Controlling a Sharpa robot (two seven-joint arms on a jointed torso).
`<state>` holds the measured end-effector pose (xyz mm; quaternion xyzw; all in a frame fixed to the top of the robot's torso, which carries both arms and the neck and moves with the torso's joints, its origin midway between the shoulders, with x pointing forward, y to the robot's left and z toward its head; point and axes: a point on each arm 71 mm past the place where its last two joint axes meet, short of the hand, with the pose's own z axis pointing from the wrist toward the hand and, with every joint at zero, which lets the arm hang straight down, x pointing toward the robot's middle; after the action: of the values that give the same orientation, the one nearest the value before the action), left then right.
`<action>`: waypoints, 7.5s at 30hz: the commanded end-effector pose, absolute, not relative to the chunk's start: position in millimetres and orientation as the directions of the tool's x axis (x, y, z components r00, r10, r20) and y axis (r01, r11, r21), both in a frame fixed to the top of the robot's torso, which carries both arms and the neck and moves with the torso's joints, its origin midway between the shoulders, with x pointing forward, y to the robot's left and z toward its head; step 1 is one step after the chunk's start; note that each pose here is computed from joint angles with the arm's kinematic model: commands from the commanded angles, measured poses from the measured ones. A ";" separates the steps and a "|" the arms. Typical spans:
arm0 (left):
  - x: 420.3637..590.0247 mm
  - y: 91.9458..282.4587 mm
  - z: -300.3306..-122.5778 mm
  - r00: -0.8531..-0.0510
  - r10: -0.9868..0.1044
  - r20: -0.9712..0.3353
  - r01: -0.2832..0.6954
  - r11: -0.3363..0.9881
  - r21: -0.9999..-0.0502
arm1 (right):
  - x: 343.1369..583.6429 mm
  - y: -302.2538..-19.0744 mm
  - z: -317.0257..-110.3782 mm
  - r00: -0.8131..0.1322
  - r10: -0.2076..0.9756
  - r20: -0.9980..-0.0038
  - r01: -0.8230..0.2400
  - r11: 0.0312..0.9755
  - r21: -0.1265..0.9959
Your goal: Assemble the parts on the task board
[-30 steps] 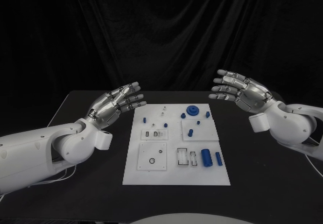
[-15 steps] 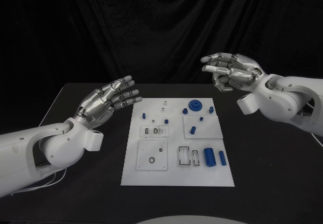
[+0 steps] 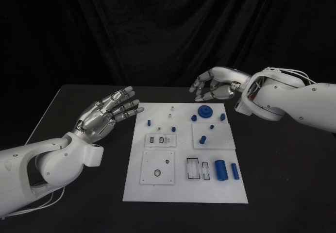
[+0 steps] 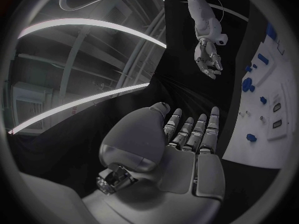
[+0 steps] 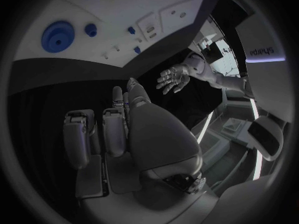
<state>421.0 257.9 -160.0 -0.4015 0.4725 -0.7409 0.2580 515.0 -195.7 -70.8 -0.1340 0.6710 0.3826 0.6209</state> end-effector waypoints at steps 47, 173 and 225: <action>427.6 260.2 -152.0 -0.572 -0.730 0.374 0.116 -0.523 -0.844 | 519.1 -197.3 -126.5 -0.047 -0.113 -0.992 -0.640 0.766 -0.057; 438.9 260.5 -162.1 -0.560 -0.718 0.413 0.041 -0.522 -0.852 | 569.1 -97.6 -125.5 -0.006 -0.072 -0.997 -0.644 0.763 -0.051; 436.7 268.7 -163.0 -0.544 -0.726 0.420 0.028 -0.517 -0.856 | 534.1 -240.2 -95.2 -0.067 0.018 -0.998 -0.408 0.912 0.044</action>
<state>436.8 267.4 -168.2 -0.4188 0.4561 -0.7483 0.2380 532.7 -234.9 -91.1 -0.1555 0.7017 0.1836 0.6706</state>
